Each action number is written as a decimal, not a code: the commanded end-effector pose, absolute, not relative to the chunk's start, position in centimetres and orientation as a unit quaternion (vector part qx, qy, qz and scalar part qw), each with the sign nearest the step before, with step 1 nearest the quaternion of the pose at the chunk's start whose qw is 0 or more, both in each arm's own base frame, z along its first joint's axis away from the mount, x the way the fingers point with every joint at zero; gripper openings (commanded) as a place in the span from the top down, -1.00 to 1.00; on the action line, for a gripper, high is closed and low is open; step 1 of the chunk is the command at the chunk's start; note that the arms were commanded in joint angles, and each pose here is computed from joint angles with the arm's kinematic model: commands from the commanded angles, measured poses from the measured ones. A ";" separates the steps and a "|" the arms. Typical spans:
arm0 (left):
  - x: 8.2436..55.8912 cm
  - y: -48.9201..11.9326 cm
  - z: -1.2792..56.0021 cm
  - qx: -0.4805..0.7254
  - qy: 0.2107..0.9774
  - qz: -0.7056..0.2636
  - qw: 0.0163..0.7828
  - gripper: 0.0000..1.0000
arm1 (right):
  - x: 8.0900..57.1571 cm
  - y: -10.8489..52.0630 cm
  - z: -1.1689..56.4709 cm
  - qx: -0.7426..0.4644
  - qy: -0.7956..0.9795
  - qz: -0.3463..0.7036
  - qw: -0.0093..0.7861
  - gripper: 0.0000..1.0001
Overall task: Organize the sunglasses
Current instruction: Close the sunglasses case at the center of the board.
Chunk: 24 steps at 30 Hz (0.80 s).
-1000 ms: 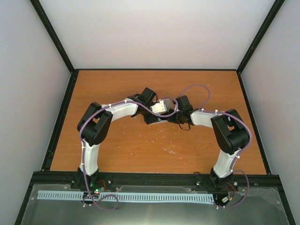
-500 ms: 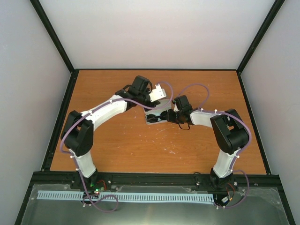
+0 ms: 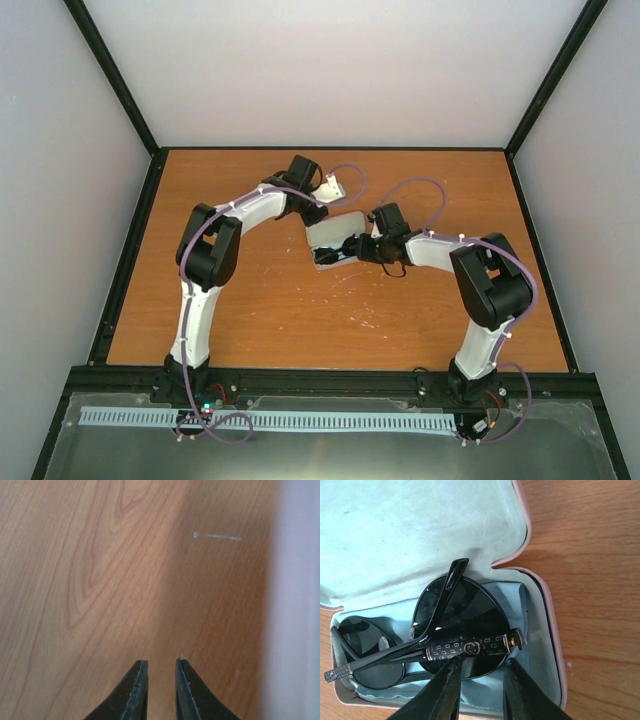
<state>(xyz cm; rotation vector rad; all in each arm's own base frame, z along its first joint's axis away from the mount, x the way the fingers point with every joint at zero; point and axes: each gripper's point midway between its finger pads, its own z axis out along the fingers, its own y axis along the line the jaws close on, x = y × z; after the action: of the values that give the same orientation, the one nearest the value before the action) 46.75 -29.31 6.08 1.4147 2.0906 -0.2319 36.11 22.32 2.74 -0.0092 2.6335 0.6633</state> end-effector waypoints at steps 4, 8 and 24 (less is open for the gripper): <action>46.2 -30.4 4.8 0.558 0.782 -0.109 0.255 0.64 | 36.3 22.2 3.5 -0.016 0.950 0.222 0.218 0.47; 44.5 -30.6 4.8 0.549 0.788 -0.147 0.235 0.65 | 36.6 22.1 3.3 -0.022 0.952 0.214 0.217 0.47; 41.1 -32.4 7.4 0.512 0.789 -0.257 0.222 0.64 | 37.2 21.9 6.8 -0.039 0.944 0.210 0.251 0.41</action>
<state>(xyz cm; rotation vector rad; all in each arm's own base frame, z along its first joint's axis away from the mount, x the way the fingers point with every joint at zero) 41.84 -31.61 5.39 1.4362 2.1998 -0.6269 36.37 21.74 3.34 -0.0750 2.6502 0.5766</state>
